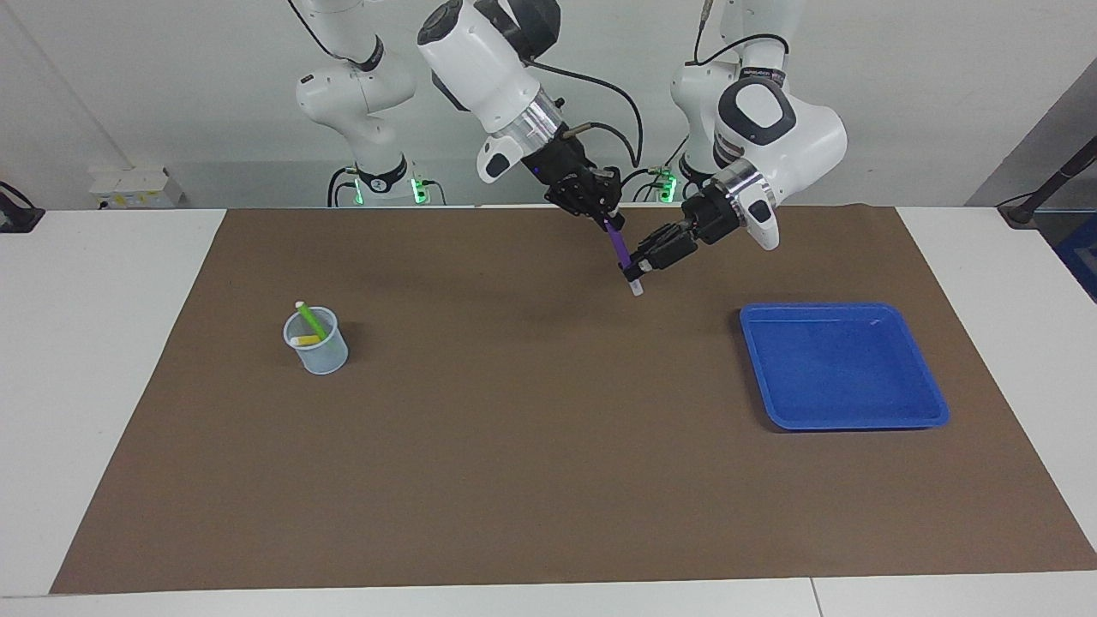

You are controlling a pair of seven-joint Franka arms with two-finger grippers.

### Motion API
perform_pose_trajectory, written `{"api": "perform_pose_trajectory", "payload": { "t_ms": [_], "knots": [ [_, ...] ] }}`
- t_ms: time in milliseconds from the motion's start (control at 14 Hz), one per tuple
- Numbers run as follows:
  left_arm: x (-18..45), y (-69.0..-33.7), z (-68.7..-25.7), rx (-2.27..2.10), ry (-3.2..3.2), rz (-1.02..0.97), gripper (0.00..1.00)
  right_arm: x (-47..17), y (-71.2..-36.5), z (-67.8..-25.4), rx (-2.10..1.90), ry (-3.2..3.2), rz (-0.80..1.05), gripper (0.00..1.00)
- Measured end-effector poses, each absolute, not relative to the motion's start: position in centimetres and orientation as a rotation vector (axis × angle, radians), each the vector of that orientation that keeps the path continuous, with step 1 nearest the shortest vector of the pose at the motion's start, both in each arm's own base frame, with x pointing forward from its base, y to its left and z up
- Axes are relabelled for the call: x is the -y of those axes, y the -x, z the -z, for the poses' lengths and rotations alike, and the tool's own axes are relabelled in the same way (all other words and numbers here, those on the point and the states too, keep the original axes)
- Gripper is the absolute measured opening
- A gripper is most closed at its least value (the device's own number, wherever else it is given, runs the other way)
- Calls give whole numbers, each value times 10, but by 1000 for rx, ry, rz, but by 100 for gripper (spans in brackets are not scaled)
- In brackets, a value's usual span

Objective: Right arm passes pens to left for tray arrangement
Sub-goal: 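Close the left gripper on the purple pen held by the right gripper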

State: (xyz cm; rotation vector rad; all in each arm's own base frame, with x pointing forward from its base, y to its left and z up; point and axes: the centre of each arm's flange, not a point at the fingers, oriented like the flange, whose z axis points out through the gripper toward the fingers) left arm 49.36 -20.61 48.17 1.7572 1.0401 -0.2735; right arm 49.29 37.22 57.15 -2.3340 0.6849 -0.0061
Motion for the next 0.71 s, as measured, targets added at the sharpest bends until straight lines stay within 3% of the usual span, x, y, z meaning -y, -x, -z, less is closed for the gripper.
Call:
{"api": "perform_pose_trajectory", "payload": {
  "t_ms": [71,214,427,570,712],
  "knots": [
    [206,-494,-482,-1040,-1756,276,50,-372,-493,-572,-684,2334,6,18],
    [205,-493,-481,-1034,-1756,291,40,-372,-493,-573,-685,2331,10,18],
    [204,-493,-481,-1024,-1765,301,37,-372,-493,-573,-685,2331,10,18],
    [204,-493,-482,-1024,-1769,306,18,-373,-492,-574,-683,2327,8,18],
    [203,-493,-483,-1024,-1768,306,18,-374,-492,-574,-682,2323,9,18]
  ]
}}
